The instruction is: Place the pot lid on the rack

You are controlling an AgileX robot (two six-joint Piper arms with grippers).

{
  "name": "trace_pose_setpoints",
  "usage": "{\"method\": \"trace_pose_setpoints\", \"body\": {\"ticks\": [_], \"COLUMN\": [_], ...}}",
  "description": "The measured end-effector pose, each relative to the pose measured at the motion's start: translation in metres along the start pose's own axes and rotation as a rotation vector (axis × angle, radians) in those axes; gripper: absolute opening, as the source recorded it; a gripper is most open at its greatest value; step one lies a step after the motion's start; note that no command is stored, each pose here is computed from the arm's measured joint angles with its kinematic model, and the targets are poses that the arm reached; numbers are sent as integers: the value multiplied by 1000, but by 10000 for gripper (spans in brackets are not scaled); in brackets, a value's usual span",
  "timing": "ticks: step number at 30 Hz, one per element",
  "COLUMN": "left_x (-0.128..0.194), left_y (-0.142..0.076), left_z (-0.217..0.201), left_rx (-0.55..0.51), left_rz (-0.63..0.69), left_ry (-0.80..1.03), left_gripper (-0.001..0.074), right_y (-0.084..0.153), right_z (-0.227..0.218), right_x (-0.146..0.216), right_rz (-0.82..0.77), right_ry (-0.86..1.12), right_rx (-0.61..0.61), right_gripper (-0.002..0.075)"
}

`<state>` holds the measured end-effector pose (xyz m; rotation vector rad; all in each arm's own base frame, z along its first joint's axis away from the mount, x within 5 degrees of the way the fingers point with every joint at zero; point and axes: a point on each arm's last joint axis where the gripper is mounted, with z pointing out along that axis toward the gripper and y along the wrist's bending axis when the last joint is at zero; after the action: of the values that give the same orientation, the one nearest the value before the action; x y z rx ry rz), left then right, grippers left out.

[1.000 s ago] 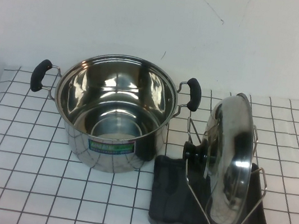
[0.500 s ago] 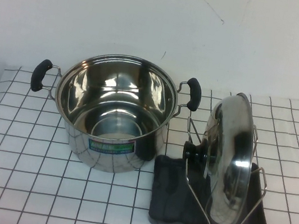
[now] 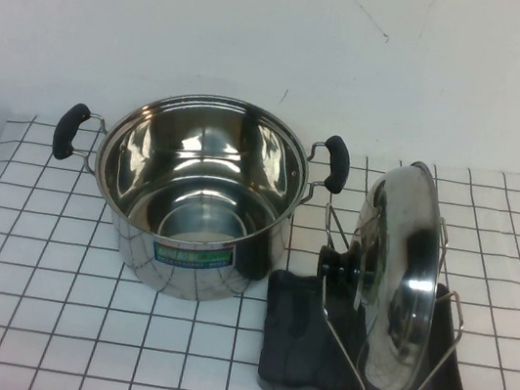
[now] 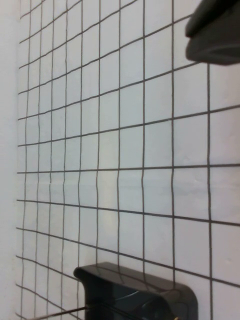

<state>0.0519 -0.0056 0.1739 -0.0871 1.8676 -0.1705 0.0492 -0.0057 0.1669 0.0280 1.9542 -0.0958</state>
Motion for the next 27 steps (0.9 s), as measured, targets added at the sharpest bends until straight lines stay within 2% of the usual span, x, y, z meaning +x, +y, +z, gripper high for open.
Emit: {"method": "trace_pose_setpoints", "body": {"ticks": [27], "left_x": [0], "left_y": [0], "left_z": [0], "left_rx": [0], "left_rz": [0], "left_ry": [0], "left_gripper": [-2], "right_y": [-2], "right_z": [0], "right_x": [1], "right_rz": [18], "right_ry": [11], "right_rx": [19], "right_gripper": [-1]}}
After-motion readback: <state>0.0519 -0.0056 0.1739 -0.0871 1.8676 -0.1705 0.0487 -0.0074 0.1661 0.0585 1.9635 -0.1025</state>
